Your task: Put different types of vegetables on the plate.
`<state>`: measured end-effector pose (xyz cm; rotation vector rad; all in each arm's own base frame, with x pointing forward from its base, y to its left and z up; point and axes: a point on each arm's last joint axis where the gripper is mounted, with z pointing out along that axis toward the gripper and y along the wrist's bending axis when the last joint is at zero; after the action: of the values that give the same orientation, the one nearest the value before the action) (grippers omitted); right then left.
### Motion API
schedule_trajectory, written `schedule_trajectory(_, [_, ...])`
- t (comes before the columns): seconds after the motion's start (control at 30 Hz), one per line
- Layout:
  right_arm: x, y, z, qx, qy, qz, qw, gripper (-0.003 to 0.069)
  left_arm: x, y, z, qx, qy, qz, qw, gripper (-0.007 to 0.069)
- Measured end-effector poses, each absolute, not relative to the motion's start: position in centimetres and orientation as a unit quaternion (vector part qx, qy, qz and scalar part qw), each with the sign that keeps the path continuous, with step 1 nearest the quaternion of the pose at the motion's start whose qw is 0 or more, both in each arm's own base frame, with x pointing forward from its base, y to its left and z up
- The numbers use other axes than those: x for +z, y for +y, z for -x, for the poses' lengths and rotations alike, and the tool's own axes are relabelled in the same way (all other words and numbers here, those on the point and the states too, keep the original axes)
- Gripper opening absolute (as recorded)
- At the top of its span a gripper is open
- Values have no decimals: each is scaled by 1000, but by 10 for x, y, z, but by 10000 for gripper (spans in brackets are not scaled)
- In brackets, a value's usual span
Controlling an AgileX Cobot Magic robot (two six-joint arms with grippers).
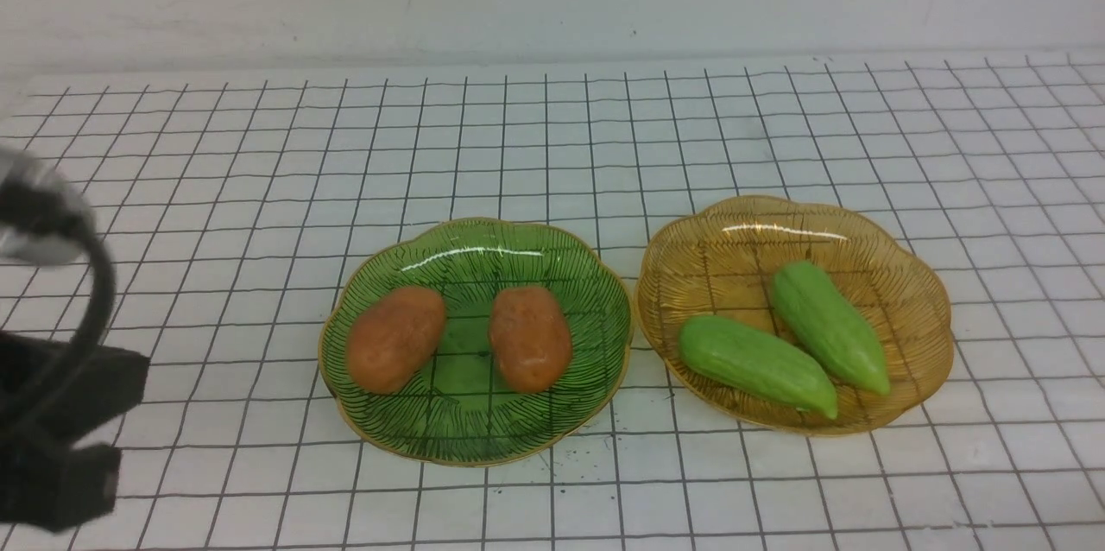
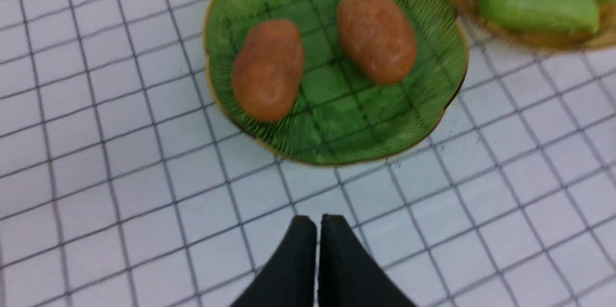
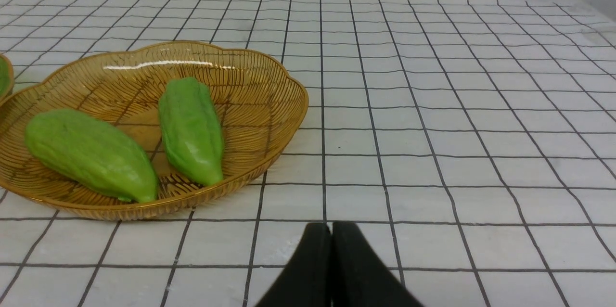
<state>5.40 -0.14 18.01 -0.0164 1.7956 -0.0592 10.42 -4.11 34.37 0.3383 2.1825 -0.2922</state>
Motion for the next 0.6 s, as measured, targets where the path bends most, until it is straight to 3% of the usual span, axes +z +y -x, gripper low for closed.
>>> schedule_trajectory(0.13, [180, -1, -54, -26, 782, 7, 623, -15, 316, -39, -95, -154, 828, -100, 530, -8])
schedule_trajectory(0.3, [180, -1, -54, -26, 782, 7, 623, -15, 292, -35, -94, -164, 793, -75, 582, -8])
schedule_trajectory(0.6, [180, -1, -54, -26, 782, 7, 623, -15, 277, -35, -94, -161, 805, -74, 567, -8])
